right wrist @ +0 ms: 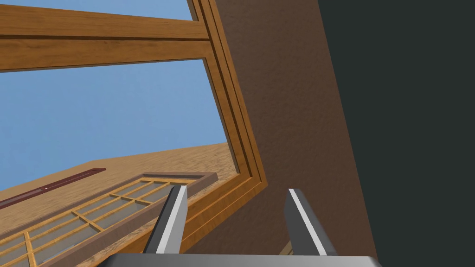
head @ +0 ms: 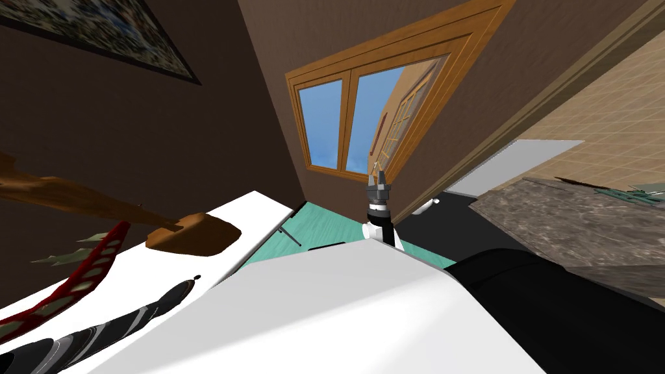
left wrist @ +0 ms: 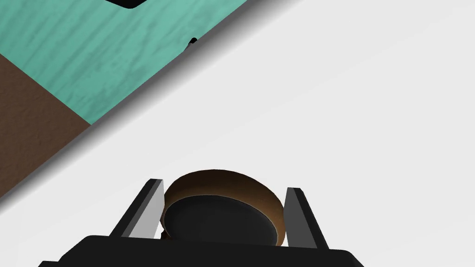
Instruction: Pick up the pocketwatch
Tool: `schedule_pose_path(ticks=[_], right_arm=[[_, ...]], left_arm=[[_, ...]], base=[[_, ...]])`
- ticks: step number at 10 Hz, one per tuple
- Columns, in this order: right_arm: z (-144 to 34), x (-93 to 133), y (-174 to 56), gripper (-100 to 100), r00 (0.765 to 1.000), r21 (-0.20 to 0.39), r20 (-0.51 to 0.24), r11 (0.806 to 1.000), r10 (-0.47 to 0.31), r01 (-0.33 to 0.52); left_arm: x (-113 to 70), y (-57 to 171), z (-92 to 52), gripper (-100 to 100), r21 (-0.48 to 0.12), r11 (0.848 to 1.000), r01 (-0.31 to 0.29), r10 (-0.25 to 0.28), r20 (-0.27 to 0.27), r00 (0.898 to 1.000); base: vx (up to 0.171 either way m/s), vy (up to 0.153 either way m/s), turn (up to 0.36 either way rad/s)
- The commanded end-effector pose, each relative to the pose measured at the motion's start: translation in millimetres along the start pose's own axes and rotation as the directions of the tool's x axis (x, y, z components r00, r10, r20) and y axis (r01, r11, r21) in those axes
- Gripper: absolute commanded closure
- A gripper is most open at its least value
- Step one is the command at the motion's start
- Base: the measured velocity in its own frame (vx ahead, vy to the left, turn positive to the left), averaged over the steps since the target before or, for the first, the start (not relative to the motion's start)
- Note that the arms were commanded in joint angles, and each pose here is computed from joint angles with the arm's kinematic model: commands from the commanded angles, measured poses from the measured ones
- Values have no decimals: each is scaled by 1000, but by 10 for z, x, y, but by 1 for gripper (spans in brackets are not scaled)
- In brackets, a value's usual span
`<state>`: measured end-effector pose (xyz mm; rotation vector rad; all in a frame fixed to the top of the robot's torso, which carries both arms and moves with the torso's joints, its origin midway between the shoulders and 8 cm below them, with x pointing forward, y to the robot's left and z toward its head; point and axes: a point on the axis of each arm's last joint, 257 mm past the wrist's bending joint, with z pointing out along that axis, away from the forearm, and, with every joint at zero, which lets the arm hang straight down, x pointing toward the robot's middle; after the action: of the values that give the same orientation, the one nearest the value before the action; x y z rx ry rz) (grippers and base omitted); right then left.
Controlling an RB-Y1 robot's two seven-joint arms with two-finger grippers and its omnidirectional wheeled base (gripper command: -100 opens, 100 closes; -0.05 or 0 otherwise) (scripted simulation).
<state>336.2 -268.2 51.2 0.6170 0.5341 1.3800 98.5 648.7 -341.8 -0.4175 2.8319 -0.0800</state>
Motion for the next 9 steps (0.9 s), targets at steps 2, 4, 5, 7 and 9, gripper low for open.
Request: schedule_pose_path(ticks=[2, 4, 5, 7, 9], right_arm=[[0, 0, 0, 0, 1000, 0, 0, 1000, 0, 0], [0, 0, 0, 0, 1000, 0, 0, 1000, 0, 0], [0, 0, 0, 0, 1000, 0, 0, 1000, 0, 0], [0, 0, 0, 0, 1000, 0, 0, 1000, 0, 0], [0, 0, 0, 0, 1000, 0, 0, 1000, 0, 0]], left_arm=[[0, -1, 0, 100, 0, 1000, 0, 0, 0, 1000], [-1, -3, 0, 0, 1, 1000, -1, 1, 0, 1000], [-82, -14, -75, 100, 2, 1000, -8, 8, -3, 1000], [-169, -42, -137, 100, 4, 1000, -15, 15, -7, 1000], [-141, -38, -121, 0, 5, 1000, -13, 13, -6, 1000]], base=[[0, 0, 0], [0, 0, 0], [-14, -3, 75], [-25, -3, 53], [-5, -1, 1]])
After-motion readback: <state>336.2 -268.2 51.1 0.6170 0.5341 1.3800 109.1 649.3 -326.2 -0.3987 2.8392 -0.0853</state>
